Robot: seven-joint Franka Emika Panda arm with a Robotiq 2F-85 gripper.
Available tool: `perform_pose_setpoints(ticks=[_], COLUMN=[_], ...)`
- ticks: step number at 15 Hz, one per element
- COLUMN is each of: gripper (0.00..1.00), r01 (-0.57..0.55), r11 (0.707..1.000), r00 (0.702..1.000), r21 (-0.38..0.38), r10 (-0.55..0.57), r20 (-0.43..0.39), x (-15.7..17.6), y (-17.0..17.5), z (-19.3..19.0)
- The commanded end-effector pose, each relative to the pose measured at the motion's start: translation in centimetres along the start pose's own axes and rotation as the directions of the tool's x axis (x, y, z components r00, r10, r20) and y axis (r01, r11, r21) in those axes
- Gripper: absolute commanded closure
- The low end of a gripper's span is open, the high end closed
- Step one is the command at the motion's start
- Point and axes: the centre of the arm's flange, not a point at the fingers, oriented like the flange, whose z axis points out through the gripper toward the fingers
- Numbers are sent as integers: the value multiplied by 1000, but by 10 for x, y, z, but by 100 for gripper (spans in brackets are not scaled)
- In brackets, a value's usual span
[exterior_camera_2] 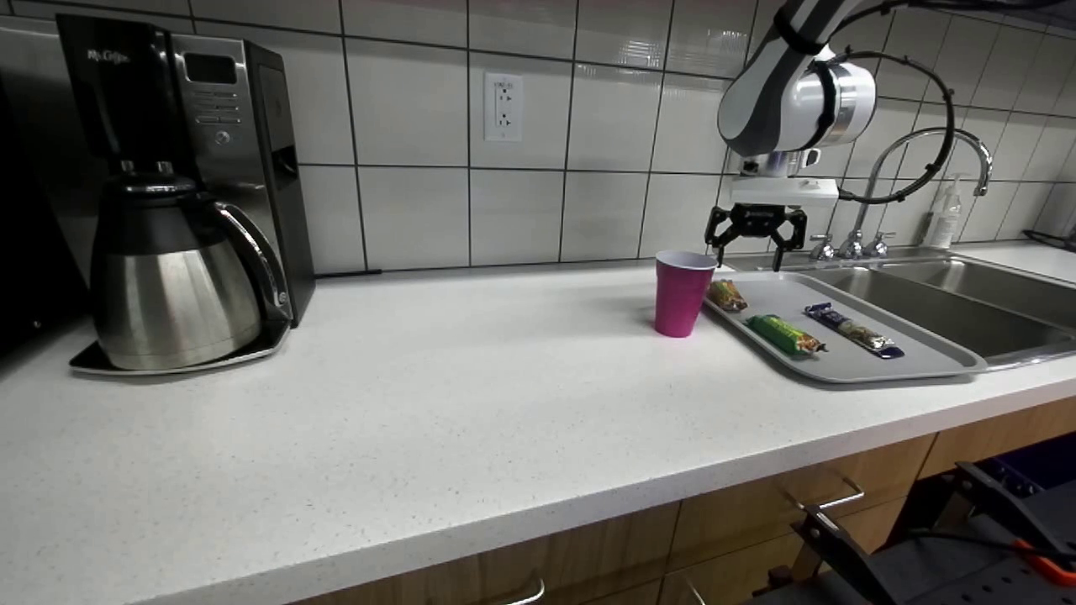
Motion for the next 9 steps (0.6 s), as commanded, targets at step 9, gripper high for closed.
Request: perform_pose_setpoints(ticks=[9], gripper=[0], r01=[7], r11=[1000], r00=[1000], r21=[-16], r10=[-7], r20=[3], x=[1], y=[-2], z=[5])
